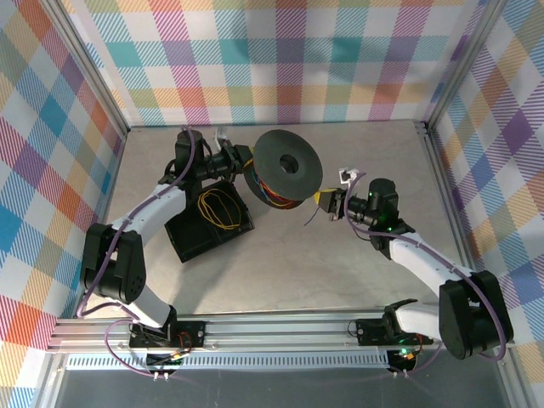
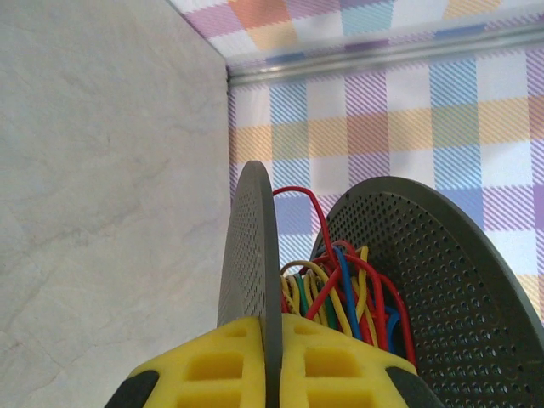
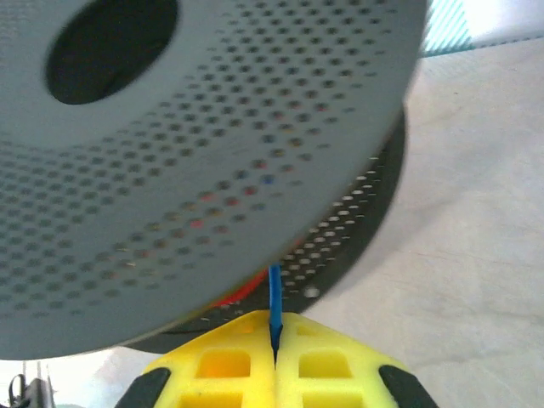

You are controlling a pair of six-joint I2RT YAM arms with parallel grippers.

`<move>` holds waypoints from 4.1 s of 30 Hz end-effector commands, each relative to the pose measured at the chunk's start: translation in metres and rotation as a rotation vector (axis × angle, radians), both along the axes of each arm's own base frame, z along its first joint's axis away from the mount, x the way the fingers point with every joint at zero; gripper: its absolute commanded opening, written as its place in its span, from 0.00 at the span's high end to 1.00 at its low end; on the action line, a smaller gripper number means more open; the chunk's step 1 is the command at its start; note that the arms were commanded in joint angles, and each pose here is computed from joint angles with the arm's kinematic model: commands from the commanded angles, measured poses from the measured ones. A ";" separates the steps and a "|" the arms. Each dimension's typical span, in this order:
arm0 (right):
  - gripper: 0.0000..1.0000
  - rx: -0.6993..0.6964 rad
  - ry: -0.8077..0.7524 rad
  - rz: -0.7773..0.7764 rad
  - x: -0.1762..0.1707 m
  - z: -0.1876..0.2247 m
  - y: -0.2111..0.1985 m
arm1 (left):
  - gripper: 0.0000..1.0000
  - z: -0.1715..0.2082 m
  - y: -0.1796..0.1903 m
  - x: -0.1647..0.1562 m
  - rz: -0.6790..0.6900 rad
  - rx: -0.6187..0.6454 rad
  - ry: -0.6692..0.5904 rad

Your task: Wrap the cables

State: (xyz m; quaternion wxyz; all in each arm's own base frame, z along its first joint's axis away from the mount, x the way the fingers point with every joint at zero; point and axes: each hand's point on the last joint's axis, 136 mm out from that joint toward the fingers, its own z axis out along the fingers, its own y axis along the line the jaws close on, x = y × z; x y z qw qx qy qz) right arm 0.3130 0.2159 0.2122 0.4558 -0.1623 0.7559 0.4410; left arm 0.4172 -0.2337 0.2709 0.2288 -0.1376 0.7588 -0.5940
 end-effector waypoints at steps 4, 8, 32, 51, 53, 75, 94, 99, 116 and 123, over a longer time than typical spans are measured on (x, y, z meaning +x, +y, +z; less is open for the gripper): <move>1.00 0.168 0.121 0.038 -0.015 0.001 0.033 | 1.00 0.077 0.021 0.018 0.249 -0.108 -0.227; 1.00 0.302 0.261 -0.031 -0.005 -0.003 0.032 | 1.00 0.071 0.019 0.014 0.300 -0.102 -0.238; 1.00 0.415 0.677 -0.605 0.007 -0.035 0.008 | 1.00 0.062 -0.029 -0.034 0.368 -0.048 -0.316; 1.00 0.618 0.917 -0.707 -0.001 -0.026 0.031 | 1.00 0.049 -0.068 -0.056 0.318 -0.012 -0.310; 1.00 0.626 0.917 -0.706 -0.002 -0.023 0.030 | 1.00 0.044 -0.068 -0.056 0.322 0.012 -0.309; 0.64 0.601 0.943 -0.696 -0.008 -0.024 0.031 | 1.00 0.027 -0.070 -0.058 0.344 0.063 -0.304; 0.06 0.223 0.250 -0.319 -0.060 0.028 0.011 | 1.00 0.034 -0.050 -0.043 0.384 0.137 -0.287; 0.00 0.137 0.137 -0.211 -0.084 0.040 0.008 | 1.00 0.029 -0.050 -0.038 0.375 0.143 -0.279; 0.01 -0.266 0.071 -0.278 -0.127 0.017 -0.064 | 1.00 0.058 -0.006 -0.073 0.285 0.509 -0.426; 0.01 -0.287 0.113 -0.334 -0.118 0.003 -0.067 | 1.00 0.070 0.026 -0.092 0.311 0.726 -0.497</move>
